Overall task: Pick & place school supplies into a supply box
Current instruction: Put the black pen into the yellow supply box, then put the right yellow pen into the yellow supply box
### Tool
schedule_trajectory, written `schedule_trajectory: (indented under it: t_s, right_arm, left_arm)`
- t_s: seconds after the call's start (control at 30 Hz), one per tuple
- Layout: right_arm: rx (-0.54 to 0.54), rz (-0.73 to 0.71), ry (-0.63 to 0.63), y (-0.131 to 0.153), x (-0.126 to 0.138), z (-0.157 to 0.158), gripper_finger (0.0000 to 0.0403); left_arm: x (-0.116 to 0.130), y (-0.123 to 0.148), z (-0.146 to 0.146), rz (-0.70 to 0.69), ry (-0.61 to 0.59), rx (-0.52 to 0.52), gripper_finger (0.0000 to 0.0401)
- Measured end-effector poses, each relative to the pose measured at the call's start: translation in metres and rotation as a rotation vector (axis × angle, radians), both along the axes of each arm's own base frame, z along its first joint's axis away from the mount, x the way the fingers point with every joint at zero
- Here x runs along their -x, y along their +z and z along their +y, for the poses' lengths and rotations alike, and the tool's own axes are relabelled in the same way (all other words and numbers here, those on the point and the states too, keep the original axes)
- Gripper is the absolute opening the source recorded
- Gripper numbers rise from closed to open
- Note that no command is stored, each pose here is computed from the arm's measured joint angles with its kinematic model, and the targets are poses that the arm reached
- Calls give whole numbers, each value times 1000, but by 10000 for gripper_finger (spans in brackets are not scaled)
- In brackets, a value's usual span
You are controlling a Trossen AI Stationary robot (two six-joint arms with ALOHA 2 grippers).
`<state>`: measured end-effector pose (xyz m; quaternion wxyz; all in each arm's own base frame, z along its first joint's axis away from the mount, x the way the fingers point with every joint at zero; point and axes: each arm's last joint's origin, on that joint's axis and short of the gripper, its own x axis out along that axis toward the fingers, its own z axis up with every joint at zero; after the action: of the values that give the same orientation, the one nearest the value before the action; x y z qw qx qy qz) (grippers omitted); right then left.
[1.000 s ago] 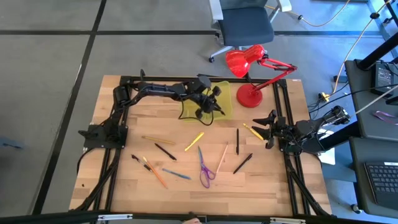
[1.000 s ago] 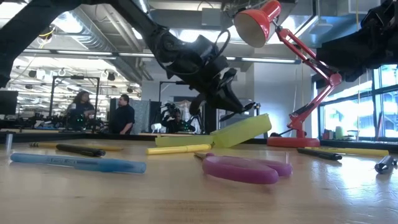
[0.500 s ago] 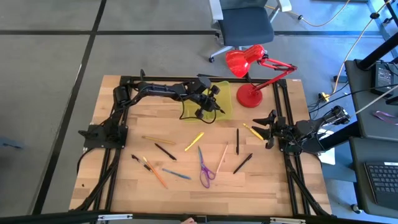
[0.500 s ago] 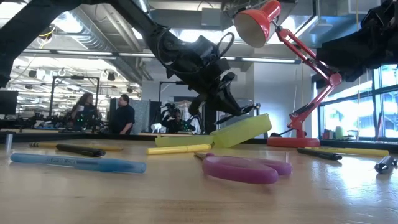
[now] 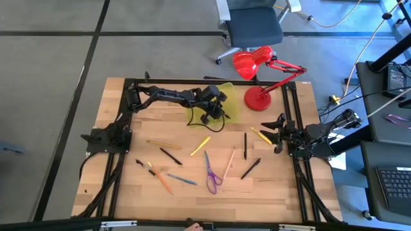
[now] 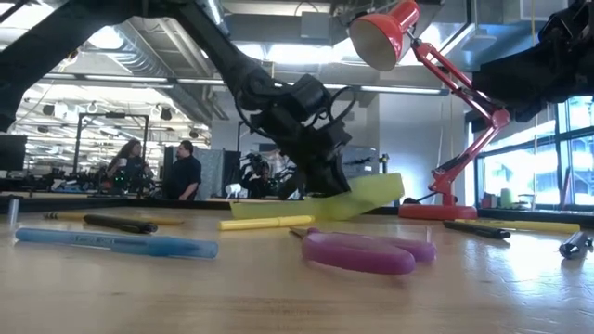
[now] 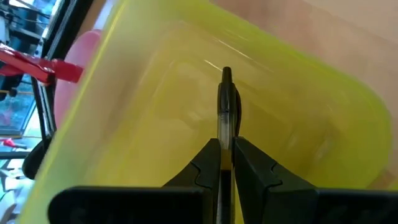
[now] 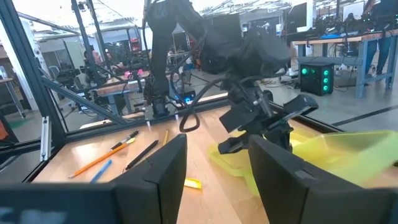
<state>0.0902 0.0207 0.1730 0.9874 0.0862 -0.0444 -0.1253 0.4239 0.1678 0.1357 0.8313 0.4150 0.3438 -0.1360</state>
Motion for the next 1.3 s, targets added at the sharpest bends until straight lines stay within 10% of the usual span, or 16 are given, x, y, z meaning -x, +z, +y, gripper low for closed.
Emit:
schedule_trajectory:
  t_s: [0.87, 1.3]
  right_arm:
    - [0, 0, 0, 0, 0, 0, 177]
    - [0, 0, 1, 0, 0, 0, 177]
  left_arm:
    - [-7, 3, -12, -31, -21, -36, 44]
    - [-8, 4, -10, -32, 26, -73, 116]
